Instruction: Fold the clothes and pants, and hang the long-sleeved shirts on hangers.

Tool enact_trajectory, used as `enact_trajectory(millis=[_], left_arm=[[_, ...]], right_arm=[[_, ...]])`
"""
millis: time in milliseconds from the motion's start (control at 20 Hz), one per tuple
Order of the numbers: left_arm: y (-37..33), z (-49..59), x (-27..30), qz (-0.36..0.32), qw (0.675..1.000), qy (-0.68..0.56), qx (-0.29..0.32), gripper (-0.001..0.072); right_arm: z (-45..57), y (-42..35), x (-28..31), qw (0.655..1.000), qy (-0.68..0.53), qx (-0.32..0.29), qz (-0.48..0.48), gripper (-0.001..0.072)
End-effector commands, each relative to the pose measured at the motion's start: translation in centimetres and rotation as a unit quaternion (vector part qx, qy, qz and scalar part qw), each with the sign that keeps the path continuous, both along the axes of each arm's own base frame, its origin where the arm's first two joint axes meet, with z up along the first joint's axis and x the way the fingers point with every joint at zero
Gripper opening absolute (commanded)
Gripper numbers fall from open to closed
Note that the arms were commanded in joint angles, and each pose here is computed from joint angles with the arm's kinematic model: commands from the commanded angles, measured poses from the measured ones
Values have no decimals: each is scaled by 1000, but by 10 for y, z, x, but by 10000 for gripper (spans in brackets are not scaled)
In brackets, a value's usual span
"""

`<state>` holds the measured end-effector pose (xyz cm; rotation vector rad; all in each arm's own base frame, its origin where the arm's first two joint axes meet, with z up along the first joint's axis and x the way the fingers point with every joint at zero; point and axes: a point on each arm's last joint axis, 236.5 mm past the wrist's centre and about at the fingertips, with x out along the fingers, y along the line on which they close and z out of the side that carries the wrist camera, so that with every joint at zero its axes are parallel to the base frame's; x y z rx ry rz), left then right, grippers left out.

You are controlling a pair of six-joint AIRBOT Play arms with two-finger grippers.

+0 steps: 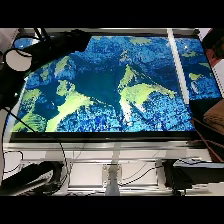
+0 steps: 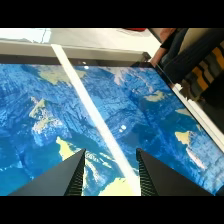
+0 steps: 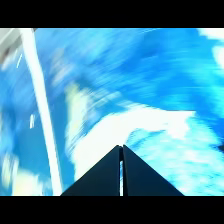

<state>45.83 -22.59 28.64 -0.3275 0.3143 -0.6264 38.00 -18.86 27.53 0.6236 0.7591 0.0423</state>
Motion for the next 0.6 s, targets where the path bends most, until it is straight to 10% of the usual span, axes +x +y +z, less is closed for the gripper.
enact_trajectory(millis=[0, 250, 550], left_arm=[[0, 0, 0, 0, 1000, 0, 0, 351], [0, 0, 0, 0, 1000, 0, 0, 350], [0, 0, 0, 0, 1000, 0, 0, 350]], right_arm=[[13, 142, 21, 984, 2, -45, 171, 41], [-39, 246, 7, 941, 86, -168, 280, 42], [-60, 167, 34, 947, 151, -265, 101, 43]])
